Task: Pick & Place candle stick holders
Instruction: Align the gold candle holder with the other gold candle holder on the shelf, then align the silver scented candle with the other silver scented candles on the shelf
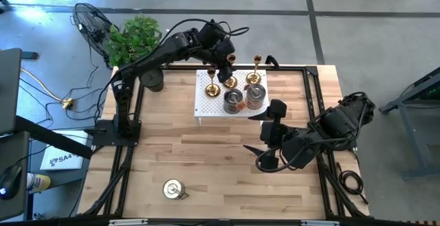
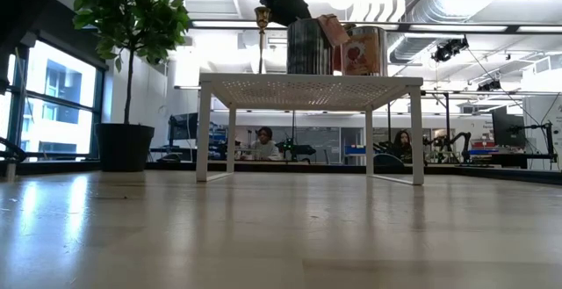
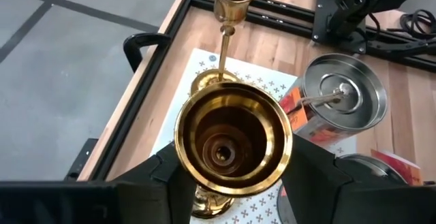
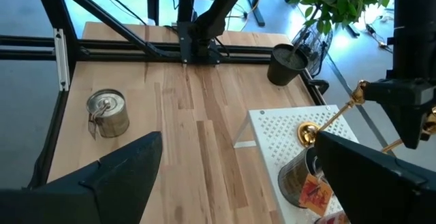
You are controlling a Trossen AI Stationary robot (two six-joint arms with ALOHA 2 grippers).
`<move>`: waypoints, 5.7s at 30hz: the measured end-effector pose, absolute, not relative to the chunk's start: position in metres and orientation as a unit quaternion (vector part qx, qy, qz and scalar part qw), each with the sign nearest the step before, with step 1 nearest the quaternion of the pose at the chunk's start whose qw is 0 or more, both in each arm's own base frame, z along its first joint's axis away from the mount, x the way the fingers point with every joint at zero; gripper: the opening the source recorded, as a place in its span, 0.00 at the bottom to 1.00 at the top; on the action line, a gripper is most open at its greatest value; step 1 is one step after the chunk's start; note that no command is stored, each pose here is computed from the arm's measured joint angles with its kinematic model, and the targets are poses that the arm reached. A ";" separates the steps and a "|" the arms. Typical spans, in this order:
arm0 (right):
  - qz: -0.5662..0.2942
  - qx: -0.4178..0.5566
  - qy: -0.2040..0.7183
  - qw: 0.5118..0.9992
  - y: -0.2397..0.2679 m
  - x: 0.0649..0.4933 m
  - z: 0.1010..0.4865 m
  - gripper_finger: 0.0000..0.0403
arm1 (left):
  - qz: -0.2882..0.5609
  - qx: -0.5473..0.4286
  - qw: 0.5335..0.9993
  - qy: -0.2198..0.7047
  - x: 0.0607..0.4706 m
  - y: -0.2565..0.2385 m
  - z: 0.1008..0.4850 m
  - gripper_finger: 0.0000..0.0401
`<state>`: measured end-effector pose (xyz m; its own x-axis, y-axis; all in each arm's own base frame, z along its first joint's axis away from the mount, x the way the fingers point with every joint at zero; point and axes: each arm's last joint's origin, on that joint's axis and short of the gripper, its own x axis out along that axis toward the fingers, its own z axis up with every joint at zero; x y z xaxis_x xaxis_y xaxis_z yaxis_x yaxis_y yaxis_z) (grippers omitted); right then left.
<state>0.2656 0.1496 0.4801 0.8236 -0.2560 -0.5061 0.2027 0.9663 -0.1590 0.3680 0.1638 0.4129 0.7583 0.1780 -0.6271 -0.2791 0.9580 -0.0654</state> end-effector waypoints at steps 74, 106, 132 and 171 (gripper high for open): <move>-0.127 -0.046 0.267 0.954 0.146 0.269 0.481 0.94 | 0.126 -0.068 0.929 0.343 0.218 0.022 0.505 0.45; -0.089 0.047 0.249 0.963 0.191 0.307 0.455 0.94 | 0.130 -0.058 0.883 0.448 0.230 -0.044 0.463 0.88; 0.035 -0.008 0.304 0.952 0.201 0.295 0.453 0.94 | -0.012 -0.271 0.832 0.485 0.222 -0.138 0.444 0.88; 0.106 -0.011 0.323 0.940 0.225 0.277 0.452 0.94 | 0.283 -0.283 0.640 0.656 0.271 -0.268 0.284 0.88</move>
<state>0.2769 0.2248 0.4524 0.7693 0.1931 -0.6090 -0.2067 0.9772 0.0487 0.2708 -0.2683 0.2845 -0.0220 -0.0090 -0.9997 -0.7333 0.6799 0.0100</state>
